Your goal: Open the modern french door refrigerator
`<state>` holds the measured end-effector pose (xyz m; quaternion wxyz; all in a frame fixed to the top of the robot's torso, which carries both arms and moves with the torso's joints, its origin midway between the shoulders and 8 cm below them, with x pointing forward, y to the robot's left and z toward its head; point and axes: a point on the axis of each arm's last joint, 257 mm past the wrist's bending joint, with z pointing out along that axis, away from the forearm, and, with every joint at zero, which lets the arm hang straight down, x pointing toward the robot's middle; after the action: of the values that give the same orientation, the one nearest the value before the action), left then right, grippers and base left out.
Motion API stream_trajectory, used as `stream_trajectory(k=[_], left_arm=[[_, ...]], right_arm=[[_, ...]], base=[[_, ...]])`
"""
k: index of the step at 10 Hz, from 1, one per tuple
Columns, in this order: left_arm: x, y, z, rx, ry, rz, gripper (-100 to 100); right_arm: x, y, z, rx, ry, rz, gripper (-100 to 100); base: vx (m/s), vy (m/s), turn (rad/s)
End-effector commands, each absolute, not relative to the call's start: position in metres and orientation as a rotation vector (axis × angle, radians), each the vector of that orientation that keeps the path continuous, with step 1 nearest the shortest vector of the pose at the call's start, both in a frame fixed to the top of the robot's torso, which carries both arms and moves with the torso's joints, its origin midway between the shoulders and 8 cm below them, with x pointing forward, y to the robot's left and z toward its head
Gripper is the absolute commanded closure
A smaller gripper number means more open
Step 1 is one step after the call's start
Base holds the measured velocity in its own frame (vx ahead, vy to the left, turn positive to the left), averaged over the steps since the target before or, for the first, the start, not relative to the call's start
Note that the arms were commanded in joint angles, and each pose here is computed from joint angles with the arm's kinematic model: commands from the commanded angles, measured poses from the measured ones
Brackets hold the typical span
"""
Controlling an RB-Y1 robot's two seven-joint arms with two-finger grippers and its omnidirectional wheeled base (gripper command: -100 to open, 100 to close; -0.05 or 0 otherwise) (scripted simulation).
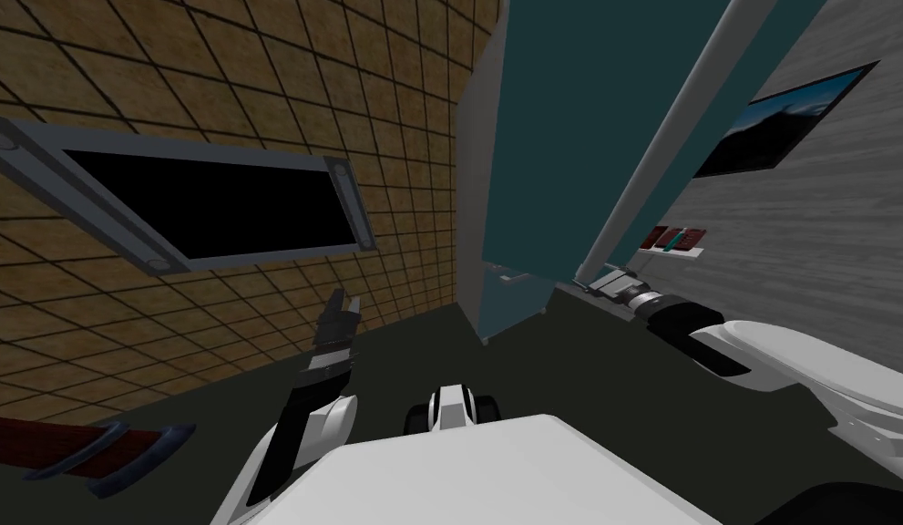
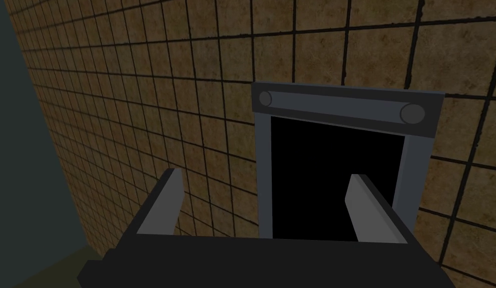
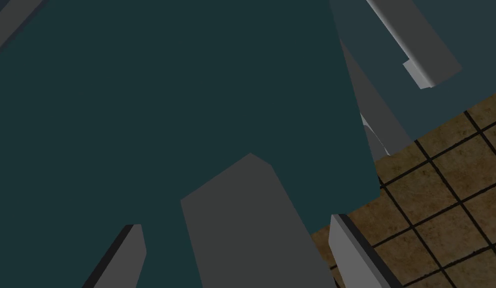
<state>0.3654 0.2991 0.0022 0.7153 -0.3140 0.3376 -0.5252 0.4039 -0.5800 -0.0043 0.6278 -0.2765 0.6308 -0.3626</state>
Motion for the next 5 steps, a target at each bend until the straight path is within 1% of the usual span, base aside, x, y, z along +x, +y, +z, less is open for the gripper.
stream_trajectory(k=[1,4,5], left_arm=[[0.365,0.299,0.002,-0.695,0.748,-1.163,0],[0.365,0.299,0.002,-0.695,0.748,-1.163,0],[0.365,0.299,0.002,-0.695,0.747,-1.163,0]], right_arm=[[0.406,-0.583,0.019,-0.628,1.427,-0.834,-100],[0.411,-0.581,0.039,-0.640,1.420,-0.815,-100],[0.410,-0.583,0.026,-0.643,1.442,-0.817,-100]], base=[[0.035,-0.025,-0.059],[0.033,0.006,-0.076],[0.020,-0.001,-0.019]])
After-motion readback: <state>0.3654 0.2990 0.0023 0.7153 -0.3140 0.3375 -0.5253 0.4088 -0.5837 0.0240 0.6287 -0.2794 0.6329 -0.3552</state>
